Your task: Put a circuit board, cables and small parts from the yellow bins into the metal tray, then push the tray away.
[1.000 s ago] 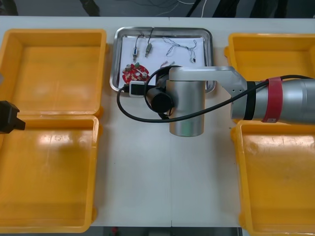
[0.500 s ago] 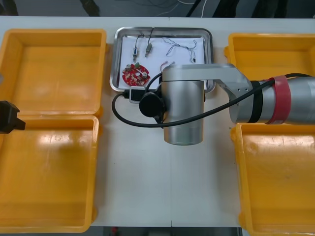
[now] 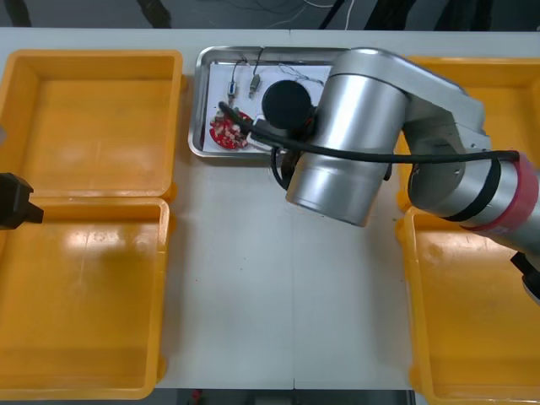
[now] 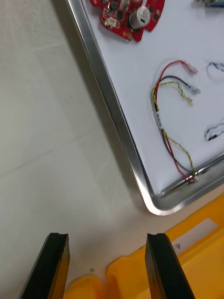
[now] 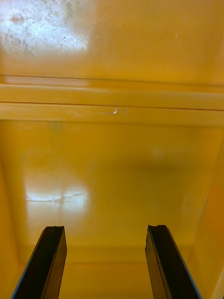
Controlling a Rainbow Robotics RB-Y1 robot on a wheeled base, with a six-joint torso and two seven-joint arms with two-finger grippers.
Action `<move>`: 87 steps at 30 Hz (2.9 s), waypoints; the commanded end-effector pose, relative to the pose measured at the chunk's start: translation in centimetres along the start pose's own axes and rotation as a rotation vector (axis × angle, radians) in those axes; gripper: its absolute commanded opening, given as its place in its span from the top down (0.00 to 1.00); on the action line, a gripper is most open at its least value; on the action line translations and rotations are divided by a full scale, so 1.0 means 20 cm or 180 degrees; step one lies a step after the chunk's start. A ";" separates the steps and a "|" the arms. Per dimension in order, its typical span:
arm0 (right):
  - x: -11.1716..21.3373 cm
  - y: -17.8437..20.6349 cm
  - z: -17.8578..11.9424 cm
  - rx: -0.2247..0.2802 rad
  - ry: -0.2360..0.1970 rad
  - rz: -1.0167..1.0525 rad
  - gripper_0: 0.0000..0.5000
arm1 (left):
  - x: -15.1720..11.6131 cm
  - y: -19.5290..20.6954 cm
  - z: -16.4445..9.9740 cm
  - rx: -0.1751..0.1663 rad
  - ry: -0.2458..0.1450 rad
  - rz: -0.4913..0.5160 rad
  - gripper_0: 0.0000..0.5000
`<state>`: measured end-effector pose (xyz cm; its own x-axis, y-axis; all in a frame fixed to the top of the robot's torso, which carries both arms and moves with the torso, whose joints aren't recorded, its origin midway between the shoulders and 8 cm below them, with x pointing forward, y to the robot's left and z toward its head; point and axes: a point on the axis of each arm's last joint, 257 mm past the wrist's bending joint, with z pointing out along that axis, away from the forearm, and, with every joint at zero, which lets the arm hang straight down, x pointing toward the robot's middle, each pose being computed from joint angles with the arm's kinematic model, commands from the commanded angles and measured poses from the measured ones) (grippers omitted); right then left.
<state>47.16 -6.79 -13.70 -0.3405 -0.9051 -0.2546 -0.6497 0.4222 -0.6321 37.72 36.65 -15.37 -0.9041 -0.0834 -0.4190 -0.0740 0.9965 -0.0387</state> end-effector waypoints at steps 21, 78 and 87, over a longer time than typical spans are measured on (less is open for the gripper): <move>0.54 -0.39 -0.19 -0.0504 -0.0277 0.2128 0.05 | -0.01 0.06 -0.06 -0.0109 -0.0058 0.0203 0.00; 1.72 -0.45 -0.17 -0.0523 0.0602 0.3686 0.05 | -0.01 0.06 -0.06 -0.0109 -0.0058 0.0203 0.00; 1.74 -0.46 -0.18 -0.0480 0.0622 0.3770 0.00 | -0.01 0.06 -0.06 -0.0109 -0.0058 0.0203 0.00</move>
<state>39.47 -39.79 -15.27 -0.8759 -0.0174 -0.4823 -0.0280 0.9995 0.0147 37.62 36.68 -15.47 -0.9053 -0.0838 -0.4164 -0.0745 0.9965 -0.0385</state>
